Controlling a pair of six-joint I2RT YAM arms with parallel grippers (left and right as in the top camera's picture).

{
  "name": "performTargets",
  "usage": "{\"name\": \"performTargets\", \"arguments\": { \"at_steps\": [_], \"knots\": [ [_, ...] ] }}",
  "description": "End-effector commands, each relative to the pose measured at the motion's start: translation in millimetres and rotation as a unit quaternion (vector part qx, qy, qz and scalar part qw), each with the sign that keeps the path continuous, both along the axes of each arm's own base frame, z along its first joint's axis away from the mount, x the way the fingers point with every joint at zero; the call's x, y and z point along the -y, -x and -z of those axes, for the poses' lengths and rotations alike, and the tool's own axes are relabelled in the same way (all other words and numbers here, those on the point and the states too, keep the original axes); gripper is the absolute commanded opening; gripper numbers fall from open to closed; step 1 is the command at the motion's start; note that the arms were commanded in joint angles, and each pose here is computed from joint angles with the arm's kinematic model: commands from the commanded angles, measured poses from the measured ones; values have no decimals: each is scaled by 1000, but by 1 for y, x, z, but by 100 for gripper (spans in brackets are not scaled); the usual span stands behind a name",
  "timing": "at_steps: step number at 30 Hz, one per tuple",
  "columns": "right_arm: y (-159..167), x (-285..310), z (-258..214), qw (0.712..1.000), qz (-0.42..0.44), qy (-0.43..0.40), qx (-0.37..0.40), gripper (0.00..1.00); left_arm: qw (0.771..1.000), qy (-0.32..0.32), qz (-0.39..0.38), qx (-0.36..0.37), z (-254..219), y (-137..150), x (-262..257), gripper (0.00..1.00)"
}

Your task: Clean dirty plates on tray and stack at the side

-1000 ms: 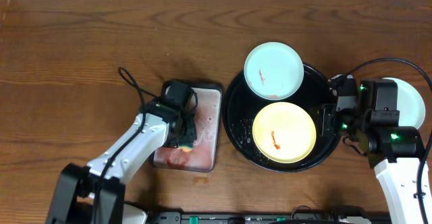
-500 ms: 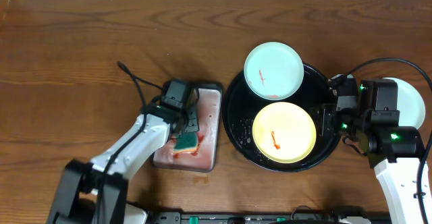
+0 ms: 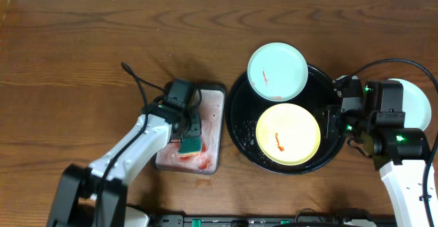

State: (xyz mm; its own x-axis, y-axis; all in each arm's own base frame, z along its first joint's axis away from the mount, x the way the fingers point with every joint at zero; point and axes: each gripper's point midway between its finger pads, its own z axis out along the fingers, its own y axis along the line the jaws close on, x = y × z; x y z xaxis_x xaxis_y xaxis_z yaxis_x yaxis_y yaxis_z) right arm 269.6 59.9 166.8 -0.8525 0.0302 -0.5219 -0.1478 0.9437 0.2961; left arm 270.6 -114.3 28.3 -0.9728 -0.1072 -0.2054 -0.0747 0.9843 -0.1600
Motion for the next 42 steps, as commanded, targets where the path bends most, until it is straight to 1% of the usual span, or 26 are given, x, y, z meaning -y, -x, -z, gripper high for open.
{"name": "performTargets", "arguments": {
  "at_steps": [1,4,8,12,14,15,17,18,20,22,26,29,31,34,37,40,42],
  "knots": [
    [1,-5,-2,1000,-8,-7,0,27,1000,29,9,4,-26,8,8,48],
    [1,-5,-2,1000,-8,-7,1,27,1000,22,6,-18,-23,19,4,47],
    [0,0,-1,1000,1,6,1,27,998,4,-30,-48,-4,34,-7,47],
    [-1,1,-1,1000,2,8,2,29,997,0,-48,-53,21,37,-10,47],
    [-1,1,-1,1000,3,9,2,29,997,0,-48,-53,29,36,-10,40],
    [-1,1,-1,1000,3,9,2,29,997,0,-48,-55,33,34,-9,31],
    [-1,1,0,1000,3,9,2,29,997,-3,-48,-60,38,34,-9,10],
    [-1,2,0,1000,3,10,2,29,997,-3,-48,-61,39,35,-9,8],
    [-1,4,0,1000,8,17,2,30,997,-4,-42,-61,38,34,-9,7],
    [-3,11,2,999,27,22,-3,34,998,-5,-34,-57,30,30,-8,7],
    [-7,25,12,998,55,24,-24,35,999,2,-16,-43,-2,18,-1,7],
    [-9,36,29,995,75,23,-57,33,999,26,13,-25,-33,9,10,7],
    [-9,42,46,992,85,22,-89,29,999,42,22,-12,-52,3,17,7],
    [-6,48,76,985,94,21,-144,27,997,67,33,5,-73,-1,29,7],
    [-4,48,99,980,78,25,-179,27,993,103,56,11,-82,0,48,7],
    [-2,36,122,976,39,0,-214,25,988,140,71,10,-88,5,73,8],
    [0,37,136,971,39,1,-237,25,985,152,75,14,-91,7,86,7]
  ]
}}
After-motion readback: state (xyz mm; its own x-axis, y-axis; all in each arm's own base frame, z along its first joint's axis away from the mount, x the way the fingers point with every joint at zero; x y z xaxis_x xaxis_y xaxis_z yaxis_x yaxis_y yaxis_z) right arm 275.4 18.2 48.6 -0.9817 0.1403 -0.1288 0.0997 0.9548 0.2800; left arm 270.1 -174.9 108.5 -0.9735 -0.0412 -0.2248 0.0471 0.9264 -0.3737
